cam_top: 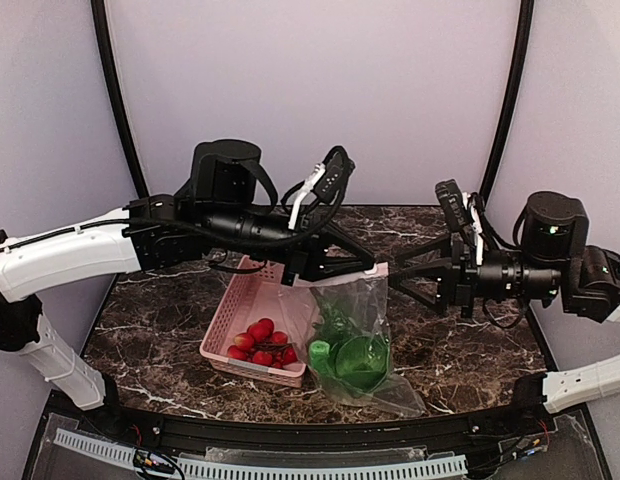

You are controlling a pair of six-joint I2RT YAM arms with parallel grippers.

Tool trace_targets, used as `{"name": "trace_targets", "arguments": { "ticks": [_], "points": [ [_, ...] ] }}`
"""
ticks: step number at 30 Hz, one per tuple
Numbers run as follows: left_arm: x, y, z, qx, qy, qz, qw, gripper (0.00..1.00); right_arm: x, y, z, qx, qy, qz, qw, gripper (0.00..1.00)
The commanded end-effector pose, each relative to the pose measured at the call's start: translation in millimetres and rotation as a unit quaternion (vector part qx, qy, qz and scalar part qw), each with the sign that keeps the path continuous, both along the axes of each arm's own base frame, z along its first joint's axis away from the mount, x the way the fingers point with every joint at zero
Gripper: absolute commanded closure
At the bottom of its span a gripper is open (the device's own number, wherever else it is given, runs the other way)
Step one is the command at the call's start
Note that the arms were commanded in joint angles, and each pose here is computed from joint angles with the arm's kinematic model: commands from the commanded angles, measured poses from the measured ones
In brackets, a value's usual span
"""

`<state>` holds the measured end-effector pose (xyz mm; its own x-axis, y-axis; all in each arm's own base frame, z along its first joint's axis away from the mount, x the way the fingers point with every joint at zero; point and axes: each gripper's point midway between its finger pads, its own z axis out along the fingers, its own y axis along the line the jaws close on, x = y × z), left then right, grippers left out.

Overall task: Place the food in the zip-top bag and seal the zipper
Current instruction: Pass from the right arm to the left, then hold the zipper from the zipper food storage bag.

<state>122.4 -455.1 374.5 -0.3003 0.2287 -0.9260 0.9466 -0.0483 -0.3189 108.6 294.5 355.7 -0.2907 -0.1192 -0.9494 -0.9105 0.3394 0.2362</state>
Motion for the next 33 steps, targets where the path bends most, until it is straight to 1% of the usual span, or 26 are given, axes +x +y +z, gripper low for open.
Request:
{"name": "trace_targets", "arguments": {
  "ticks": [1,6,11,15,18,24,33],
  "points": [
    [-4.5,7.2,27.6,-0.044,-0.015,0.003,0.999,0.99,4.5,3.8,17.4,0.04,0.003,-0.008,0.999,0.52],
    [-5.4,7.3,26.1,-0.04,-0.014,0.0,0.999,0.99,5.8,6.5,18.6,0.038,-0.003,-0.008,0.999,0.6],
    [-6.3,8.9,27.5,-0.041,-0.017,0.0,0.999,0.99,4.2,14.1,15.5,0.03,-0.001,0.006,1.0,0.64],
    [-6.7,8.9,27.1,-0.039,-0.017,-0.002,0.999,0.99,3.0,16.3,16.1,0.031,-0.002,0.012,0.999,0.7],
    [-7.8,9.1,27.2,-0.039,-0.017,-0.005,0.999,0.99,1.6,15.3,20.5,0.039,-0.008,0.016,0.999,0.72],
    [-8.7,9.3,26.9,-0.038,-0.016,-0.008,0.999,0.99,-1.4,13.2,28.3,0.05,-0.016,0.022,0.998,0.74],
    [-10.2,8.7,26.4,-0.038,-0.014,-0.012,0.999,0.99,-1.5,14.7,31.3,0.055,-0.019,0.024,0.998,0.83]
  ]
}}
